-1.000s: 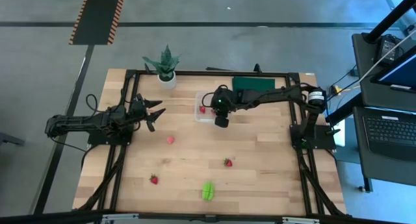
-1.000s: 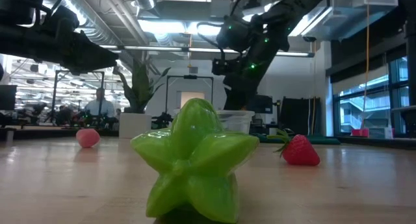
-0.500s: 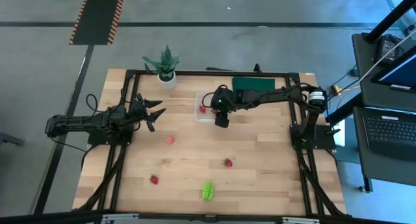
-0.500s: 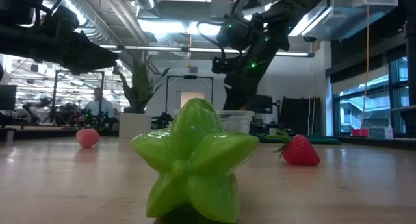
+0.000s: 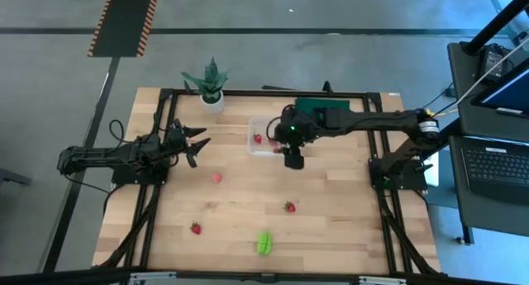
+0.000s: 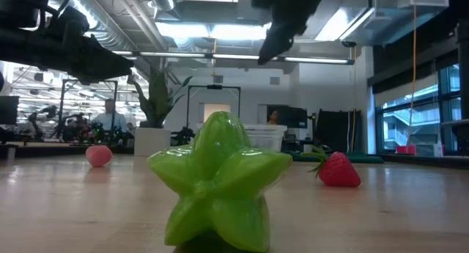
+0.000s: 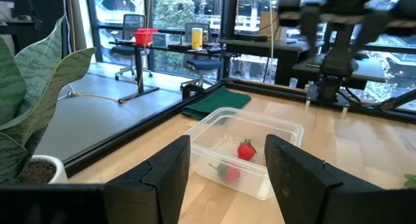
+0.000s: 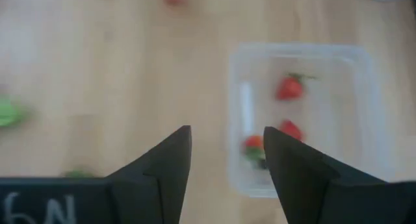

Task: Pick and placing Produce into tupperware
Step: Put the strawberry into the transparent container

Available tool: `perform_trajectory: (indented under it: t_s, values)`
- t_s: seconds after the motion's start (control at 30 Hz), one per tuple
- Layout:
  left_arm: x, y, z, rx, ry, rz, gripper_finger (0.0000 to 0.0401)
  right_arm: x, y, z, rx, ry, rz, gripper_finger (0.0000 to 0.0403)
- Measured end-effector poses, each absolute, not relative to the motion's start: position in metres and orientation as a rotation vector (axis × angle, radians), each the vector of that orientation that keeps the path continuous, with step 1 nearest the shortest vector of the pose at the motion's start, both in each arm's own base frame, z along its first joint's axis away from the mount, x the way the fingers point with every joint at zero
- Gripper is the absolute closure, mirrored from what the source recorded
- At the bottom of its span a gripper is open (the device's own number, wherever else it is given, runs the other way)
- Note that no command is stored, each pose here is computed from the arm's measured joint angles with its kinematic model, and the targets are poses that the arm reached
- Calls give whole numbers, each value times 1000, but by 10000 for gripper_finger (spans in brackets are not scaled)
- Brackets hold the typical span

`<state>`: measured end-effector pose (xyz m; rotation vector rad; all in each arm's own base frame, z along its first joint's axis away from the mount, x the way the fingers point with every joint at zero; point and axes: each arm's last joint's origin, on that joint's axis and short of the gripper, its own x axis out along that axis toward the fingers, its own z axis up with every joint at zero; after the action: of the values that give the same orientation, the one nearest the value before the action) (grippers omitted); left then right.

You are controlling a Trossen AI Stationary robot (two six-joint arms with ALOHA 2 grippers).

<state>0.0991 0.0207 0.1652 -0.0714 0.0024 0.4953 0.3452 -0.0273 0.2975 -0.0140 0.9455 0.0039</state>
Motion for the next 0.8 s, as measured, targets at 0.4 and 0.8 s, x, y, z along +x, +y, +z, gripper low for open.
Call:
perform_trajectory:
  t_s: [0.4, 0.8]
  values:
    - [99, 21, 165, -71, 2, 496, 209, 346, 48, 293, 18, 960, 166, 209]
    - [99, 21, 165, -71, 2, 496, 209, 350, 78, 269, 39, 1072, 192, 139]
